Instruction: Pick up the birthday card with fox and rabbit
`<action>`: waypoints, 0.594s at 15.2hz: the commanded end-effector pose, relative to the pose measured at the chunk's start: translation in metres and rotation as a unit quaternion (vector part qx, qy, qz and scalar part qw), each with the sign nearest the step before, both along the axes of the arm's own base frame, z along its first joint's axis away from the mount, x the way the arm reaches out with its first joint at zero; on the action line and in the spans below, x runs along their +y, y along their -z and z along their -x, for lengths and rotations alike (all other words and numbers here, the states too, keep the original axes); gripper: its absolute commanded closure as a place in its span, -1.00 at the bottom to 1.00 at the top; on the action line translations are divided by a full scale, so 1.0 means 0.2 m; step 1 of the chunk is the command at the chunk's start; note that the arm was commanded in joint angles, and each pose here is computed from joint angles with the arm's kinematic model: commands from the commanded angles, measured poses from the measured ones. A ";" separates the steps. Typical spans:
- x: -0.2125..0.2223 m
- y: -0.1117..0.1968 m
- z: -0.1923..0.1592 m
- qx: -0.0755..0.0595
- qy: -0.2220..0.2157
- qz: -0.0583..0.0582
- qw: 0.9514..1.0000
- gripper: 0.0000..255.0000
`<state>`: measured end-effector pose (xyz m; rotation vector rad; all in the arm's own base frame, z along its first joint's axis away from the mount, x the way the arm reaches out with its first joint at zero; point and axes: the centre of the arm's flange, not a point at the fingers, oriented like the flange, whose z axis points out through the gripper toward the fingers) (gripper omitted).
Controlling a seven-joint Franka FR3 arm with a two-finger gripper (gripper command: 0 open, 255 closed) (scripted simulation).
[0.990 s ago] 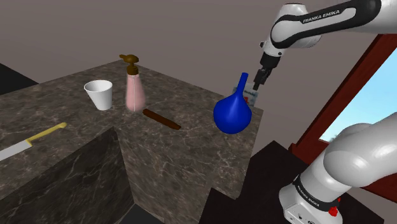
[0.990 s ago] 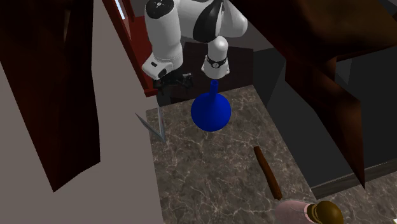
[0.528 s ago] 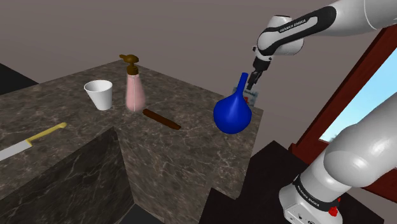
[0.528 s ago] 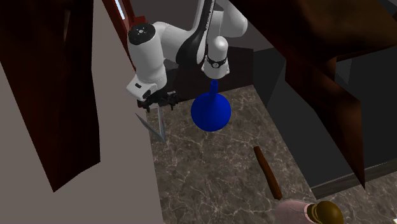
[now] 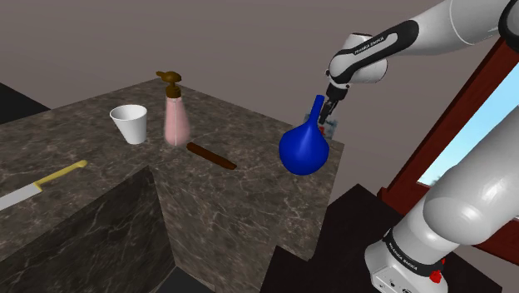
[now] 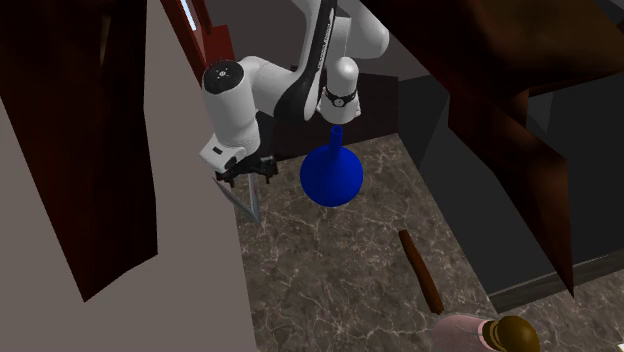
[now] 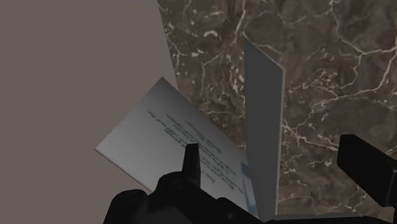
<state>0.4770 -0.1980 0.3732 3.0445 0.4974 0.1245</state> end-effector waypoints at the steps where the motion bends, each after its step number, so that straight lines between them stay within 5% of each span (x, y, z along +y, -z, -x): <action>1: -0.01 0.04 0.00 0.000 0.000 0.000 1.000 -1.00; 2: -0.01 0.04 0.00 0.000 0.000 0.000 1.000 -1.00; 3: -0.01 0.04 0.01 0.000 0.000 0.000 1.000 1.00; 9: -0.01 0.04 0.00 0.000 0.000 0.000 1.000 1.00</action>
